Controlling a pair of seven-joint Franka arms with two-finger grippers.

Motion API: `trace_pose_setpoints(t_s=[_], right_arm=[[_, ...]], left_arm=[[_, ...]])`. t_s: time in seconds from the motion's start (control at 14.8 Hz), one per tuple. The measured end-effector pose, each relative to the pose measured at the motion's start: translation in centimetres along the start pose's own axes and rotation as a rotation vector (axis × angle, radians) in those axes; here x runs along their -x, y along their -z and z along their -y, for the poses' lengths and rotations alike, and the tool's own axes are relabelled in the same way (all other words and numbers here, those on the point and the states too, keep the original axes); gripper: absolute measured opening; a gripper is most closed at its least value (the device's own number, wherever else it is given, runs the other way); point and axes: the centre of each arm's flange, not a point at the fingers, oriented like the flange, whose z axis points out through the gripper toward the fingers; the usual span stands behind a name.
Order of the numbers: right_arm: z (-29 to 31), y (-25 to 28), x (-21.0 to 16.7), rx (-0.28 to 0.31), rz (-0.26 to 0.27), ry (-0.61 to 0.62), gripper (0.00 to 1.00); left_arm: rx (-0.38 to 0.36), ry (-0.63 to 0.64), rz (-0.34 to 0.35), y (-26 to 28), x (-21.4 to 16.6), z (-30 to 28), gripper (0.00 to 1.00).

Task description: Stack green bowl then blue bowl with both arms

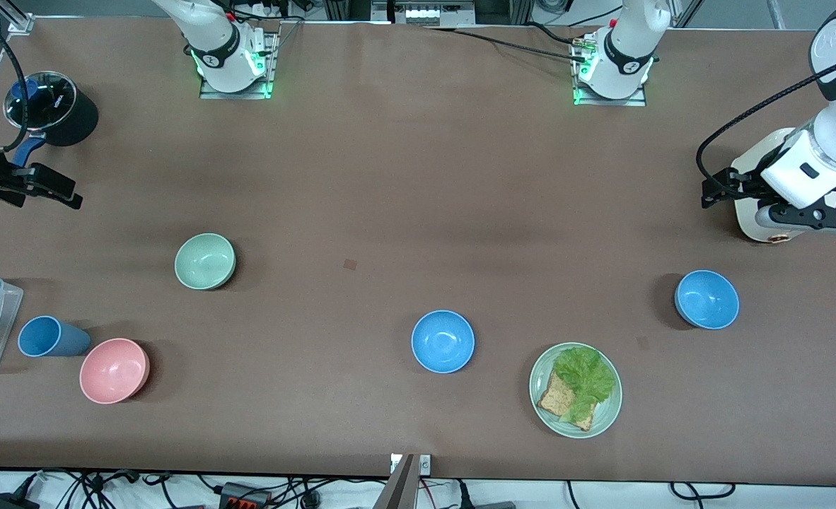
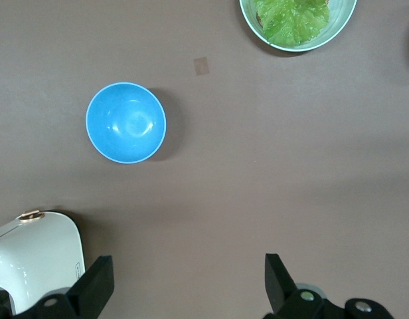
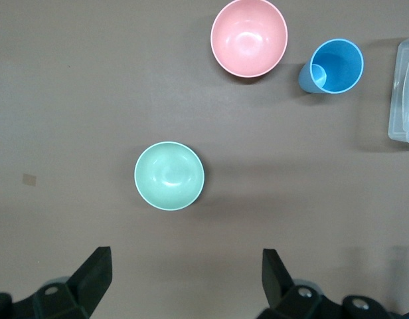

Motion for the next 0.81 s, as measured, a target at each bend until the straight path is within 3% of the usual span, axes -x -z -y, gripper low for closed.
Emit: trace_pose_setpoints(t_s=[0.61, 0.81], right_arm=[[0.9, -1.7, 0.4, 0.028, 0.053, 0.027, 1.0], [0.8, -5.1, -0.3, 0.041, 0.114, 0.03, 1.0]], left_arm=[[-0.001, -0.007, -0.01, 0.2, -0.3, 0.4, 1.0], [-0.003, 0.03, -0.03, -0.5, -1.1, 2.7, 1.0]])
